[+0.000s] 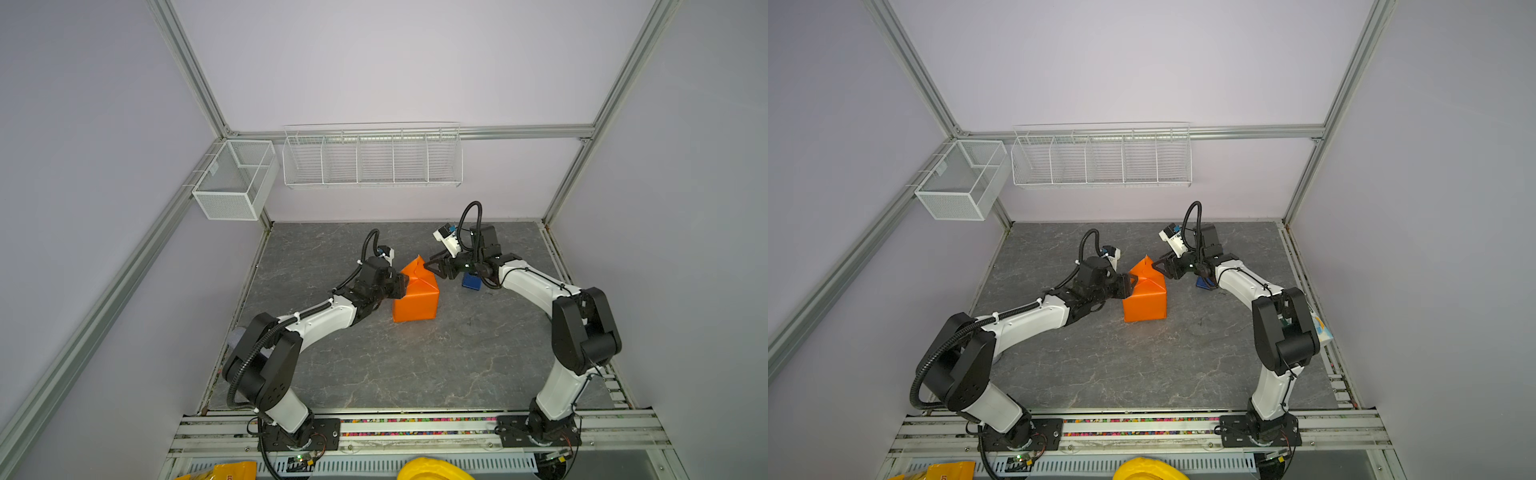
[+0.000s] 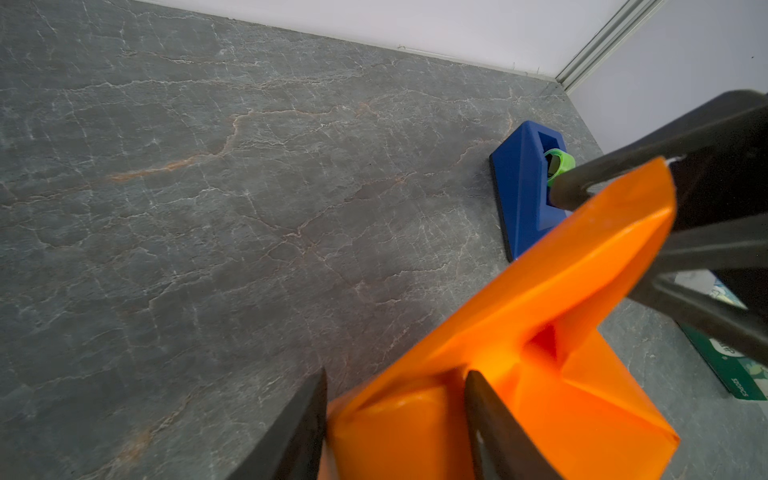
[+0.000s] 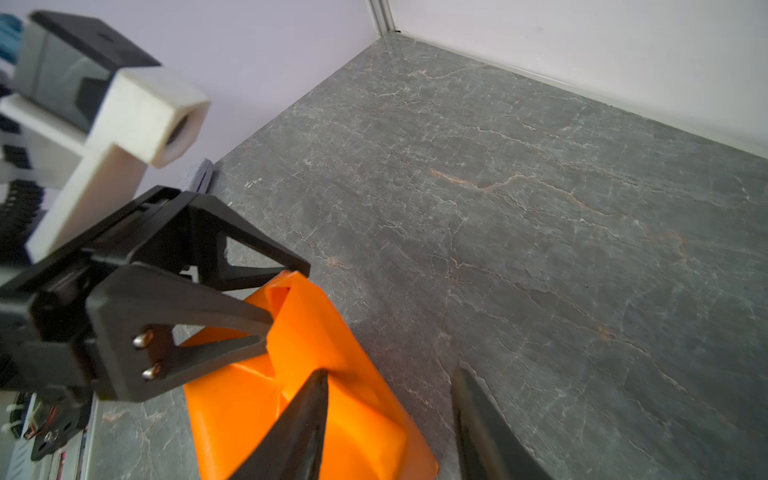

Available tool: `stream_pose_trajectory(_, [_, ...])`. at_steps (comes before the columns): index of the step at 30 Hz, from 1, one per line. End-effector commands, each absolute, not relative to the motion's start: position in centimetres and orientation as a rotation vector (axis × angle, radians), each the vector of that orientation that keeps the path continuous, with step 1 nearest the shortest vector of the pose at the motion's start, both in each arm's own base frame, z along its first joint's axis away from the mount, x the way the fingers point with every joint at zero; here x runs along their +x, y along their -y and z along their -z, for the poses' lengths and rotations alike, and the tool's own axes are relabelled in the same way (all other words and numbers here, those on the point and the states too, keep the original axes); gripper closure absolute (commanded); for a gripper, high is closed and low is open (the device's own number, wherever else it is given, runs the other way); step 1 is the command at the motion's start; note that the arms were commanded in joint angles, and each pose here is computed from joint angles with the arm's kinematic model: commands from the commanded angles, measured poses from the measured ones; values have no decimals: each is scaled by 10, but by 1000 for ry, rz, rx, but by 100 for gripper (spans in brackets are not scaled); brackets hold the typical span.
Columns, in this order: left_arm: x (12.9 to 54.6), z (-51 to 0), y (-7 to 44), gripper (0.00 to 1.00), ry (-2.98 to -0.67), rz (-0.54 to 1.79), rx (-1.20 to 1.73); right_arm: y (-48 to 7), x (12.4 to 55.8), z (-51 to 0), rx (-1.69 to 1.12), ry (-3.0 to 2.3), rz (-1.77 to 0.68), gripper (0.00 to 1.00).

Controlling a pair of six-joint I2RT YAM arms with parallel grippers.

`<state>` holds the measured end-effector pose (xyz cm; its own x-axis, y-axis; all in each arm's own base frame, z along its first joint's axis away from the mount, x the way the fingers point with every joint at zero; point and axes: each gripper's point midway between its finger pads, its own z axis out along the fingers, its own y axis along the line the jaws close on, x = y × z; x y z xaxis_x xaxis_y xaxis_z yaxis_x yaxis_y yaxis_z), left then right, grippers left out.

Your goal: Wrap the gift box in paper

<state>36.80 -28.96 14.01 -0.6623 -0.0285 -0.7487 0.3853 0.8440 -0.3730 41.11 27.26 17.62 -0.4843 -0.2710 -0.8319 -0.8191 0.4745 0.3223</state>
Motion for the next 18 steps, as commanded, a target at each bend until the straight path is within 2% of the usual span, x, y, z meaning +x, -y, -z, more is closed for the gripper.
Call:
stream_pose_trajectory(1, [340, -78, 275, 47, -2446, 538, 332, -284, 397, -184, -1043, -1878, -1058, 51])
stream_pose_trajectory(10, [340, -79, 275, 47, -2451, 532, 334, -288, 388, -170, -1102, -1913, -1081, 54])
stream_pose_trajectory(14, [339, -78, 275, 48, -2456, 532, 334, -281, 406, -156, -1060, -1982, -904, 54])
stream_pose_trajectory(18, [338, -77, 274, 48, -2456, 536, 331, -269, 418, -150, -1028, -2019, -764, 49])
